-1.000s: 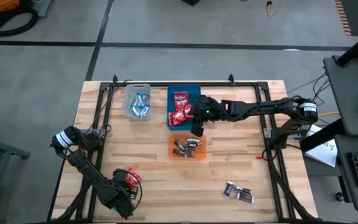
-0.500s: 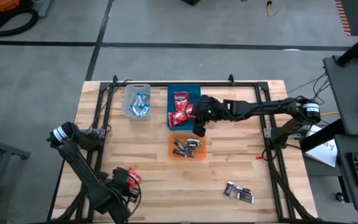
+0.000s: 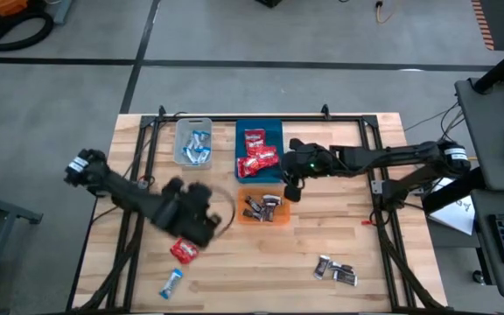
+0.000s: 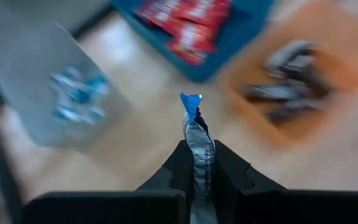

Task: Sort candy
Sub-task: Put the blue chocolate bar into the gray bin

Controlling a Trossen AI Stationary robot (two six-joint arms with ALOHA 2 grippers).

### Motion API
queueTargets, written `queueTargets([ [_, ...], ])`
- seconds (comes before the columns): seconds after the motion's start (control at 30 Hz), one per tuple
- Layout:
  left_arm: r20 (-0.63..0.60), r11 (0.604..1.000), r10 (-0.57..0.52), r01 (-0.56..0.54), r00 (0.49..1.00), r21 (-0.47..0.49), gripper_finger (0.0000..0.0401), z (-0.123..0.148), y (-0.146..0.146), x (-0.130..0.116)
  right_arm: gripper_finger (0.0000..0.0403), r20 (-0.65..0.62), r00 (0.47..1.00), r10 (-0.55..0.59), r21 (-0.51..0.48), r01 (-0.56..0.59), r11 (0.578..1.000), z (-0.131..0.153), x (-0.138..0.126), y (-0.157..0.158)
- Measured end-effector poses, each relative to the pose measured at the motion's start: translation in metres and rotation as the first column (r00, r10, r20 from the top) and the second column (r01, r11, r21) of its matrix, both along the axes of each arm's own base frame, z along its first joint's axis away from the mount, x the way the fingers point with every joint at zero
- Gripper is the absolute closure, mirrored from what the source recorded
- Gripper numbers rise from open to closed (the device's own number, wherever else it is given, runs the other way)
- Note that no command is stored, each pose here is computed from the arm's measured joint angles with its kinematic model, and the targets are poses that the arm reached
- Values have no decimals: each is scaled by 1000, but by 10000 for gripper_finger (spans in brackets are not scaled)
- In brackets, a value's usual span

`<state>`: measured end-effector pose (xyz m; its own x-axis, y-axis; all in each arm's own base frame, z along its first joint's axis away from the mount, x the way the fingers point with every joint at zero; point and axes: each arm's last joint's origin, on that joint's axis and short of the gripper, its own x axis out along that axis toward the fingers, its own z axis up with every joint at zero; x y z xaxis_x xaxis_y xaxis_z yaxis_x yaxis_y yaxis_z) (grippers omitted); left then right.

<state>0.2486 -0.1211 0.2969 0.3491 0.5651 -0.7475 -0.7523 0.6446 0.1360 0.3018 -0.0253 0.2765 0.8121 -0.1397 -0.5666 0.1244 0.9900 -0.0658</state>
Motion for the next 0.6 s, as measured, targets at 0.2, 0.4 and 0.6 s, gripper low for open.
queueTargets([
  [0.2,-105,987,85,-69,991,146,390,-2,88,-4,305,-8,1000,10,36,-10,999,-7,-15,11],
  [0.4,-88,977,173,-160,981,140,390,-15,170,-22,305,-32,999,3,77,0,997,-19,-26,18],
  [0.6,-6,983,182,-182,983,5,390,-40,245,-38,305,-49,999,-20,112,26,993,-29,-30,18],
])
